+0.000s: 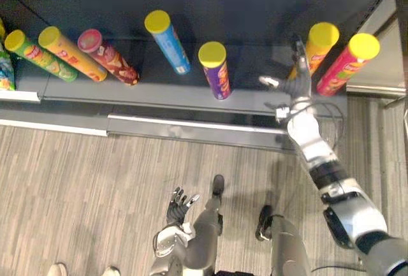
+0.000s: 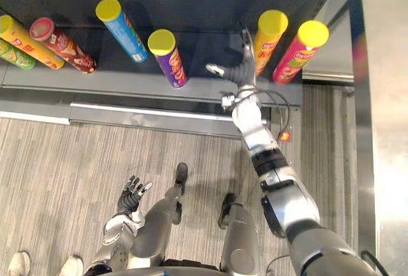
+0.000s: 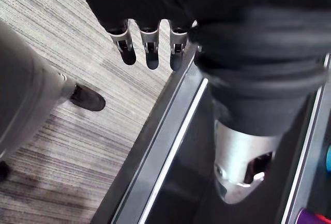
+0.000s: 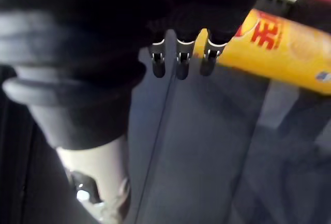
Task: Put the gum and the chips on the shelf.
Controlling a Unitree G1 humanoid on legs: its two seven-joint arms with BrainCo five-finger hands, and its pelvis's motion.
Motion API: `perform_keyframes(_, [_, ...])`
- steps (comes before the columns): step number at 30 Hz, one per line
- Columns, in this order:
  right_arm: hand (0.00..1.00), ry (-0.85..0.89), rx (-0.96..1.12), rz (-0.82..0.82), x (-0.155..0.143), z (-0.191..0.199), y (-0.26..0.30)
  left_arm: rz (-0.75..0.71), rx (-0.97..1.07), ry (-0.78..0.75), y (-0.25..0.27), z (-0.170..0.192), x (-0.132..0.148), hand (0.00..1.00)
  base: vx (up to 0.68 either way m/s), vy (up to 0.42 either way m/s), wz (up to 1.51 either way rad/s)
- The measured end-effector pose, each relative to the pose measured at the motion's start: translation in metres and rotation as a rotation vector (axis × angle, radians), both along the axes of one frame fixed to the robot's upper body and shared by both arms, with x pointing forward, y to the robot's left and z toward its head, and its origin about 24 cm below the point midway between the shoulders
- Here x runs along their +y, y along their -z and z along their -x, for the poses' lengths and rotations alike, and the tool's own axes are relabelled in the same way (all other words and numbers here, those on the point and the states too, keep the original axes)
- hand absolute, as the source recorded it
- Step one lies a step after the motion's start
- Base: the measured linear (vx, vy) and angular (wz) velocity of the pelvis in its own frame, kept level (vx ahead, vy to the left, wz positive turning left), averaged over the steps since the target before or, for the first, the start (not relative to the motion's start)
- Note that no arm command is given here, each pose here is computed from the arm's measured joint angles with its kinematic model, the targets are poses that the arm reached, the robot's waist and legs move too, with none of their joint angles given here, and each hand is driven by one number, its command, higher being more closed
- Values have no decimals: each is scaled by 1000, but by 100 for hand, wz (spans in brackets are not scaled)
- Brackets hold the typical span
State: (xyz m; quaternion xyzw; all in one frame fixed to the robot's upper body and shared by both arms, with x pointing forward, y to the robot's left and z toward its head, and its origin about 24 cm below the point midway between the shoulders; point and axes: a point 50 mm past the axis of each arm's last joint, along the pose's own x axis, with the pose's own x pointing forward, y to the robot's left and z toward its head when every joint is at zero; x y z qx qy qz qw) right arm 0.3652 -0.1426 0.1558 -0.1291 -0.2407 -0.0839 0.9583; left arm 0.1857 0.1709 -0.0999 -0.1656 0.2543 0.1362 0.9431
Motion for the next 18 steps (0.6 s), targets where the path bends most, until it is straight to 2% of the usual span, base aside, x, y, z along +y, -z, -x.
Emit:
perform_keyframes(3, [0,-18,80,-22,-4,17,33,-28,73,-6,10,11,8,0,117,29,-5])
perform_keyframes(10, [0,-83,342,-58,-8,81,116,-70,295,-68,36,63,27,0,65,36,-17])
perform_keyframes(12, [0,-110,457,-52,-11,105,145,-68,337,-101,41,74,32,0,-48,41,-16])
perform_keyframes(15, [0,-219,612,-58,0,137,175,-70,391,-147,46,89,40,0,-57,23,-30])
perform_keyframes(18, [0,-261,793,-127,2,167,205,-68,432,-155,50,100,41,0,-40,23,-18])
